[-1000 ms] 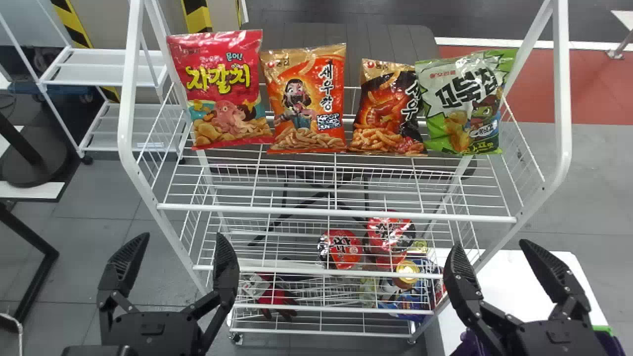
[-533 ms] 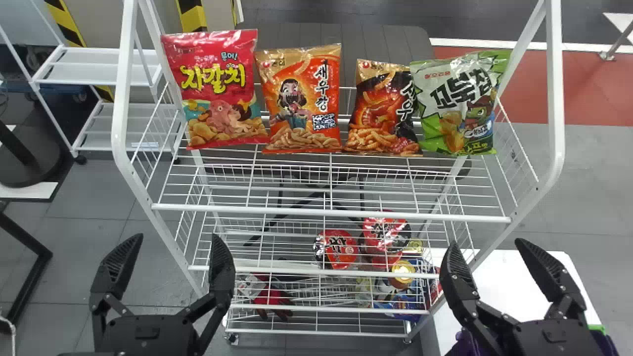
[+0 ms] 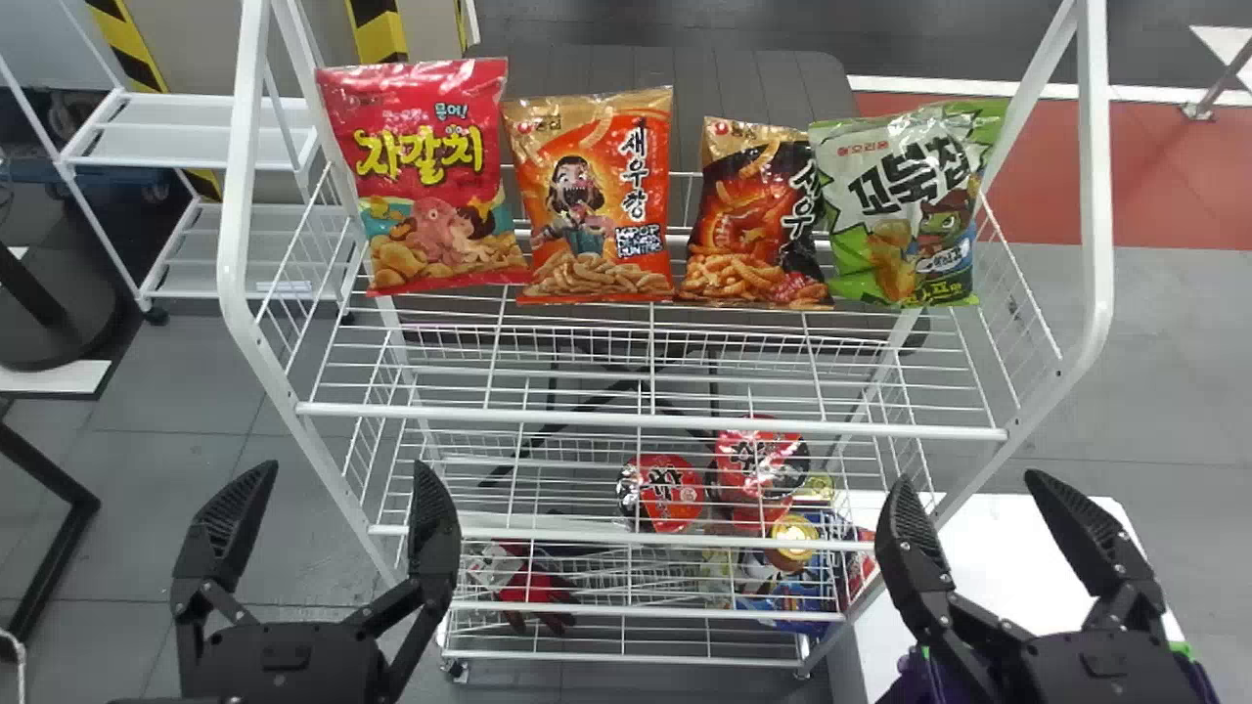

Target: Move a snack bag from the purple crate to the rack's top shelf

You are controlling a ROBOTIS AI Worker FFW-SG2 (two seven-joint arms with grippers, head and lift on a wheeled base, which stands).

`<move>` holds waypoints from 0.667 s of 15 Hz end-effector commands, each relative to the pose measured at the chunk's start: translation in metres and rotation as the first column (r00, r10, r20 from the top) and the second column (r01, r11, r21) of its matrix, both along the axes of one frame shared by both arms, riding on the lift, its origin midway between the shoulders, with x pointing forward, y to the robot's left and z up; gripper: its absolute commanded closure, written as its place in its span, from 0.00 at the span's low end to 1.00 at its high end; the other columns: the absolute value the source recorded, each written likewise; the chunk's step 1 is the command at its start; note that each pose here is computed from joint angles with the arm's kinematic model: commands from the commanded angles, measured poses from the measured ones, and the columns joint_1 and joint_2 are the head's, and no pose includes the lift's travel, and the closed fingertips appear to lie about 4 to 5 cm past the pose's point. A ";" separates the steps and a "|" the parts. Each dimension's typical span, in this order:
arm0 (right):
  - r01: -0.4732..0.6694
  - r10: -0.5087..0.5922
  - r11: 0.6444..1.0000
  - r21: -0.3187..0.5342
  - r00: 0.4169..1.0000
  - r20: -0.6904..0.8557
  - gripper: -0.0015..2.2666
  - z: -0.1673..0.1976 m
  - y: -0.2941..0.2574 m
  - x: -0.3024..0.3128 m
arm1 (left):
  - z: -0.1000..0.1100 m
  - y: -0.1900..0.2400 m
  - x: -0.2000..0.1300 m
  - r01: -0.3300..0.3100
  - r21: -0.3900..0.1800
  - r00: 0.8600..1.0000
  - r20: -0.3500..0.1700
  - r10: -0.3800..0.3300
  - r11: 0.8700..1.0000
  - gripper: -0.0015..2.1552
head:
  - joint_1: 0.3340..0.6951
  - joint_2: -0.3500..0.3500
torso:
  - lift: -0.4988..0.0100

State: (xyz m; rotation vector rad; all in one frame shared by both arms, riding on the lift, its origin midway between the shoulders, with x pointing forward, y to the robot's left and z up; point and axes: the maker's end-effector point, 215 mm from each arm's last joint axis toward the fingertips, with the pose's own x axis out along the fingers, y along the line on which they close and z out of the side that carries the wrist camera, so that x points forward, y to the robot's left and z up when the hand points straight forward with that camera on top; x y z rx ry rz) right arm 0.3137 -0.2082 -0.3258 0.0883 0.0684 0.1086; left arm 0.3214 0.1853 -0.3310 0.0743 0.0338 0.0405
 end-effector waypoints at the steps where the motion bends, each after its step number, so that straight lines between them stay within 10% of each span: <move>1: 0.002 -0.002 1.000 0.003 1.000 0.008 0.06 0.003 -0.001 0.000 | 0.001 0.000 0.000 -0.001 -0.002 1.000 0.004 0.001 1.000 0.06 | 1.00 0.44 | 0.98; 10: 0.008 -0.008 1.000 0.005 1.000 0.028 0.06 0.008 -0.003 0.001 | 0.005 0.000 0.000 -0.006 -0.008 1.000 0.019 0.006 1.000 0.06 | 1.00 0.43 | 0.98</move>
